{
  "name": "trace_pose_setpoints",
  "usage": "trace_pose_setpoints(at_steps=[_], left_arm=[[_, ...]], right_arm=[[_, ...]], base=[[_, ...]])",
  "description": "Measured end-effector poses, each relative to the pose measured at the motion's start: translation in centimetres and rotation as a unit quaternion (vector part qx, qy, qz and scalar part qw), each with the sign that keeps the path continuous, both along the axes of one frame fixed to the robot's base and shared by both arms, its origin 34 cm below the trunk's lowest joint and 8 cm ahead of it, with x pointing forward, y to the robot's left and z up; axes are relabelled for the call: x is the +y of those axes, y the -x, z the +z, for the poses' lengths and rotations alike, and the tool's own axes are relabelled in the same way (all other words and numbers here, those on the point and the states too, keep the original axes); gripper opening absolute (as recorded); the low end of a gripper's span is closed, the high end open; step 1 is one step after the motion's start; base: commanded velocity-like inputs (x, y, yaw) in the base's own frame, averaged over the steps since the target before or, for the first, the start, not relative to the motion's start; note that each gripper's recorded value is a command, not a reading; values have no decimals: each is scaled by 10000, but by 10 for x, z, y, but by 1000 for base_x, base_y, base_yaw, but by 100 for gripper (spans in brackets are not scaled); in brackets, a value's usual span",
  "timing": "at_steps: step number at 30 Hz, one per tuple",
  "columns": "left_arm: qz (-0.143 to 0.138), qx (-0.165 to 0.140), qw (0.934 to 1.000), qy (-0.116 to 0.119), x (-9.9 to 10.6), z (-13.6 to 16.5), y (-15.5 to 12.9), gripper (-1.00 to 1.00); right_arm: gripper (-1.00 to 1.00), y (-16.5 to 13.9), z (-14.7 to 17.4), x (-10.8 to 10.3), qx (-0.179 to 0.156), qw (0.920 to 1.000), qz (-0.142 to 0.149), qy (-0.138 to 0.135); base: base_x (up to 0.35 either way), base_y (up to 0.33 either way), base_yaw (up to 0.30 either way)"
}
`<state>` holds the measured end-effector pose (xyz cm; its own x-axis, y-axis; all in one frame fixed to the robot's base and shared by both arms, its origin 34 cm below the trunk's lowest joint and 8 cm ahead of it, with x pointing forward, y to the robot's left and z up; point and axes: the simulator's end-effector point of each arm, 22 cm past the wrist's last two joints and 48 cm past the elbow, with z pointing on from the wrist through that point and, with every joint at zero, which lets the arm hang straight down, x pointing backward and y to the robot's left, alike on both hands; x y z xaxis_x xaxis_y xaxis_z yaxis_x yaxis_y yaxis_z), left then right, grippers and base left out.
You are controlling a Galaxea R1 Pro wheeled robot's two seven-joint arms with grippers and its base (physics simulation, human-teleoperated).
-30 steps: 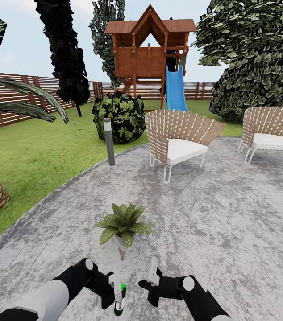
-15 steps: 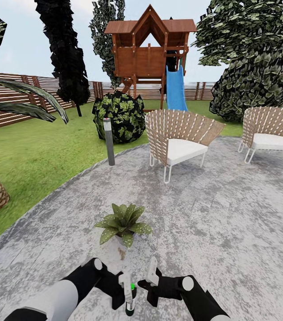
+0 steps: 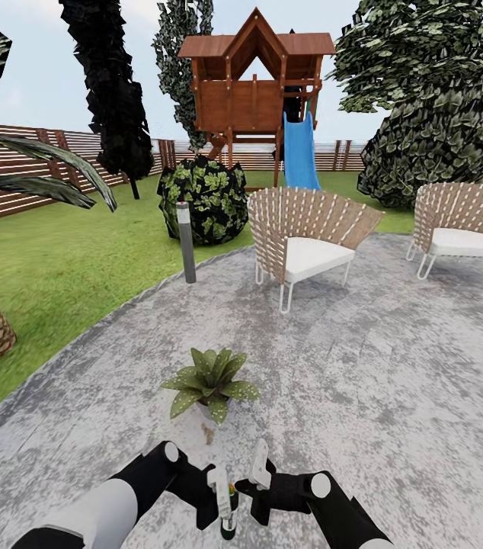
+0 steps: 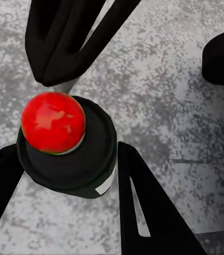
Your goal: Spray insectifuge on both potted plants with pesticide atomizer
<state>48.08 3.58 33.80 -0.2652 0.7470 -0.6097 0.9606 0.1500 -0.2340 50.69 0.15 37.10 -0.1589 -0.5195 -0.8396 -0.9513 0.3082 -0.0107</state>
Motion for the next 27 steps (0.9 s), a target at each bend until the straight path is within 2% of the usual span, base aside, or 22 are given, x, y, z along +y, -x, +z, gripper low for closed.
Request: trace_pose_setpoints(at_steps=[9,13,15,20,22,25,26,27], left_arm=[[-25,-37,10000,43,-1,1,0,-100],[-1,-22,10000,-53,11,-4,0,-100],[65,-18,9997,-241,38,-11,-3,-100],[370,1,9963,-770,123,-26,-9,-100],[452,69,9946,-934,148,-32,-4,-100],[579,166,9916,-1142,177,-46,12,-100],[649,142,9904,-1209,186,-49,13,-100],[703,160,9891,-1284,194,-53,18,-100]], right_arm=[[-100,0,-1,0,8,10000,-2,1],[-100,0,-1,0,8,10000,-2,1],[-100,0,-1,0,8,10000,-2,1],[-100,0,-1,-1,0,10000,-3,15],[-100,0,-2,-4,-3,10000,-3,43],[-100,-1,-4,-7,-5,10000,-9,76],[100,-1,-4,-8,-7,10000,-14,82],[100,-2,-5,-11,-10,9999,-29,103]], base=[[0,0,0],[0,0,0],[0,0,0],[0,0,0],[0,0,0],[0,0,0],[0,0,0],[0,0,0]])
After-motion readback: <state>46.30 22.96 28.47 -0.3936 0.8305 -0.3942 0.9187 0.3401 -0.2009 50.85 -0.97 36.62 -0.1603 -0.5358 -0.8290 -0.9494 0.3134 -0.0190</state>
